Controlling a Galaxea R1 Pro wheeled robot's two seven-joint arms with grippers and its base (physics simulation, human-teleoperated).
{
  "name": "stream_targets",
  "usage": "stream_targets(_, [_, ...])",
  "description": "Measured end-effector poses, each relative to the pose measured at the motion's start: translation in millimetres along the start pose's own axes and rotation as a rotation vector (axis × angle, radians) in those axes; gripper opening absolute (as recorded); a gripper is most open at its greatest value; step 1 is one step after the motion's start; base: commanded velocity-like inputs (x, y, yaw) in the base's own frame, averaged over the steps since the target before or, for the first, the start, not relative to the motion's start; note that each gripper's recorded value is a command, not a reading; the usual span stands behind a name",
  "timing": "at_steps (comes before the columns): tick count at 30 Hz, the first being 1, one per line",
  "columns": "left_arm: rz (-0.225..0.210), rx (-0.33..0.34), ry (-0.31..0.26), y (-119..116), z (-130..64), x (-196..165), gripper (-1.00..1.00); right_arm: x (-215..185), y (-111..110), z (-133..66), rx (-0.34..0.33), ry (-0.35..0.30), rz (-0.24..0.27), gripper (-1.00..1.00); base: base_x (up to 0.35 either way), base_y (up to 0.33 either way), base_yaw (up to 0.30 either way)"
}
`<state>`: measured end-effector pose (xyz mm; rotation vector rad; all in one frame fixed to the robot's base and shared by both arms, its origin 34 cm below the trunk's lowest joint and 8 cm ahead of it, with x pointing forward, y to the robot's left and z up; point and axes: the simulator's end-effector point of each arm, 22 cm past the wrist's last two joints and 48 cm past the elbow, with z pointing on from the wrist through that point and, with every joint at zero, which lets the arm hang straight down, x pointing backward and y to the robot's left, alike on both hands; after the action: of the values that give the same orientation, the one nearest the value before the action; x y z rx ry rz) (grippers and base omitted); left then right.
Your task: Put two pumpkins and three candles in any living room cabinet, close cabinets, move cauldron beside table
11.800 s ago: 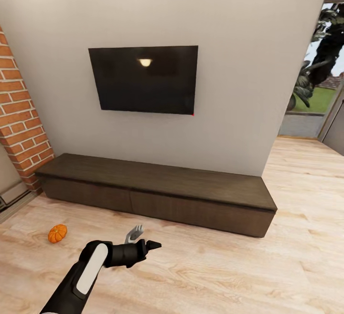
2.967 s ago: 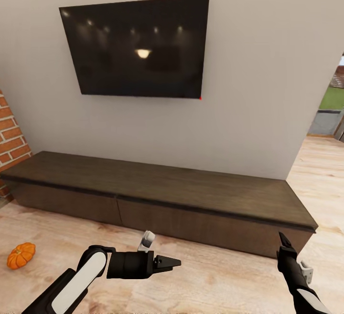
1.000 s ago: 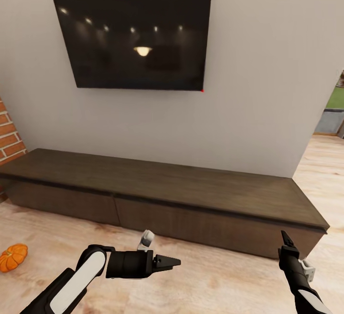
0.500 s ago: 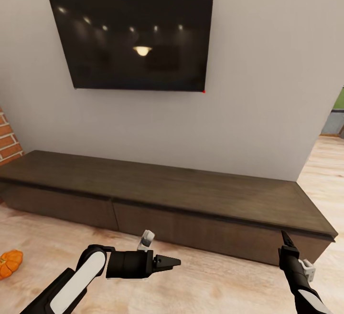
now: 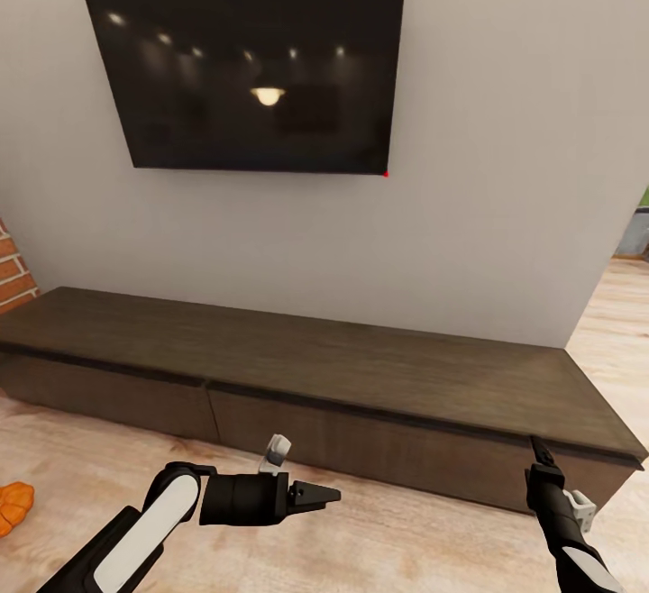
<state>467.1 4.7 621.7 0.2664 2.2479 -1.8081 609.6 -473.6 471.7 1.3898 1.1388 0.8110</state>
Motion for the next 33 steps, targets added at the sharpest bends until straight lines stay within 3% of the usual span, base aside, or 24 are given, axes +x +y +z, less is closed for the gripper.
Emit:
stream_targets(6, [0.004,0.002,-0.001,-2,-0.1,-1,1.0,0,0,0.0,0.001,-0.001,-0.001,1.0,0.003,-0.001,0.0])
stream_targets(33, [0.012,0.008,-0.001,47,10.8,33,1.0,-1,-57,-4.6,-0.022,-0.001,0.001,1.0,0.0,0.0,0.0])
